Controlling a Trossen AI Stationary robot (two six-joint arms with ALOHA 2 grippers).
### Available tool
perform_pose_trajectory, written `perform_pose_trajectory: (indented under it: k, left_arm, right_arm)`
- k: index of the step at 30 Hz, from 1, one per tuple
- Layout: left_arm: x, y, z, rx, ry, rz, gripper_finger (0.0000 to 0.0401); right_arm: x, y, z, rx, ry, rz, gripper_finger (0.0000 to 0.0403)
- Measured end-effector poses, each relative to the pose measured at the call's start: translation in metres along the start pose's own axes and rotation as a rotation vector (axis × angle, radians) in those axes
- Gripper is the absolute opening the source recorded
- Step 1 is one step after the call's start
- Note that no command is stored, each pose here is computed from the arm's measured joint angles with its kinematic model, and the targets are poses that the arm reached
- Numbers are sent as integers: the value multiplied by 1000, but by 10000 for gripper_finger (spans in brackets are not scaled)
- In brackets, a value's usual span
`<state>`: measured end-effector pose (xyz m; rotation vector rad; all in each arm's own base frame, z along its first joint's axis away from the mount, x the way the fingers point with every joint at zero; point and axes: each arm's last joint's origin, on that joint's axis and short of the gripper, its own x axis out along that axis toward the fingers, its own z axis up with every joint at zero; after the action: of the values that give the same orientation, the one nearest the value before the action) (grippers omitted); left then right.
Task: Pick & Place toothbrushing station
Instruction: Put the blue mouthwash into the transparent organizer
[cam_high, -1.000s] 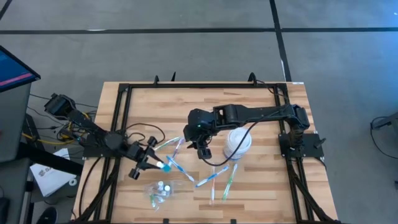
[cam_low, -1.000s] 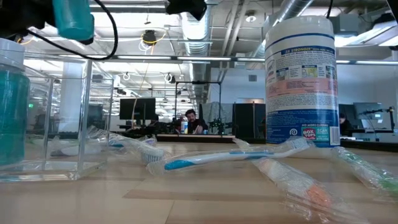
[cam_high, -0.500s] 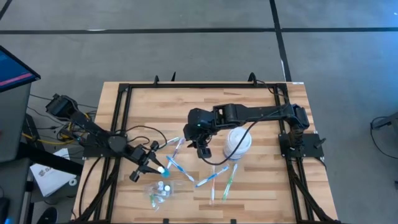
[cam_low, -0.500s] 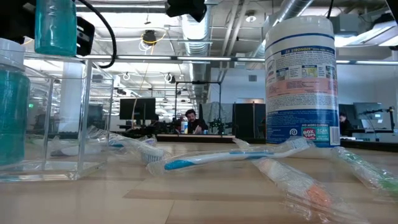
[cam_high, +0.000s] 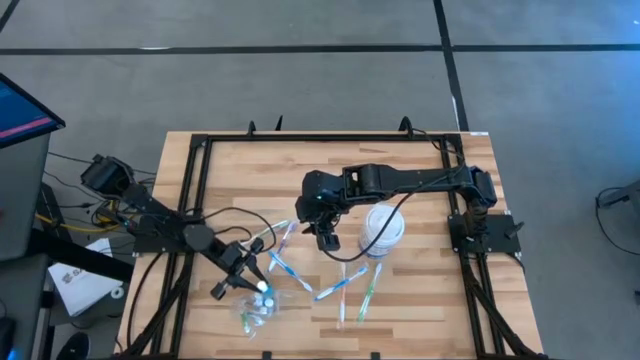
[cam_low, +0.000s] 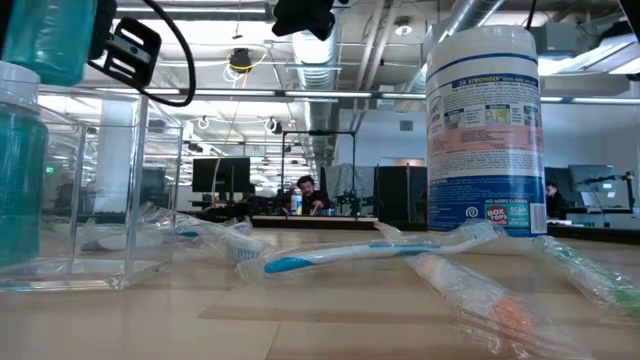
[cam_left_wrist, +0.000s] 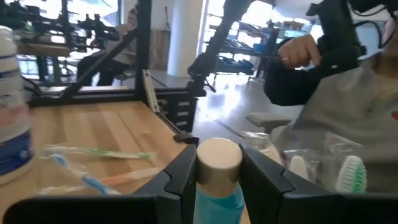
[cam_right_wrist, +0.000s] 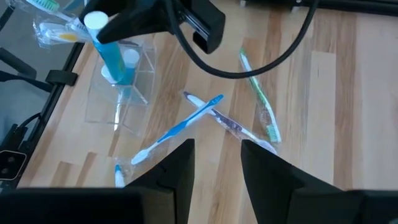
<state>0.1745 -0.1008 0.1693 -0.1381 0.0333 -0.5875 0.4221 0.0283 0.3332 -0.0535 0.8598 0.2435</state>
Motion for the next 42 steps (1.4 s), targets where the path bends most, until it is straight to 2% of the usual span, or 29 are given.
perform_pose_trajectory:
  k: [13, 31, 42]
  left_arm:
    - [1, -17, 2, 3, -26, -118, 89]
    - [1, -23, 1, 5, -19, -145, 89]
    - [6, -21, -12, 0, 45, -126, 89]
  right_arm:
    - [0, 0, -1, 2, 9, 1, 121]
    - [0, 0, -3, 19, 27, 3, 122]
    - [0, 0, -3, 22, 28, 3, 121]
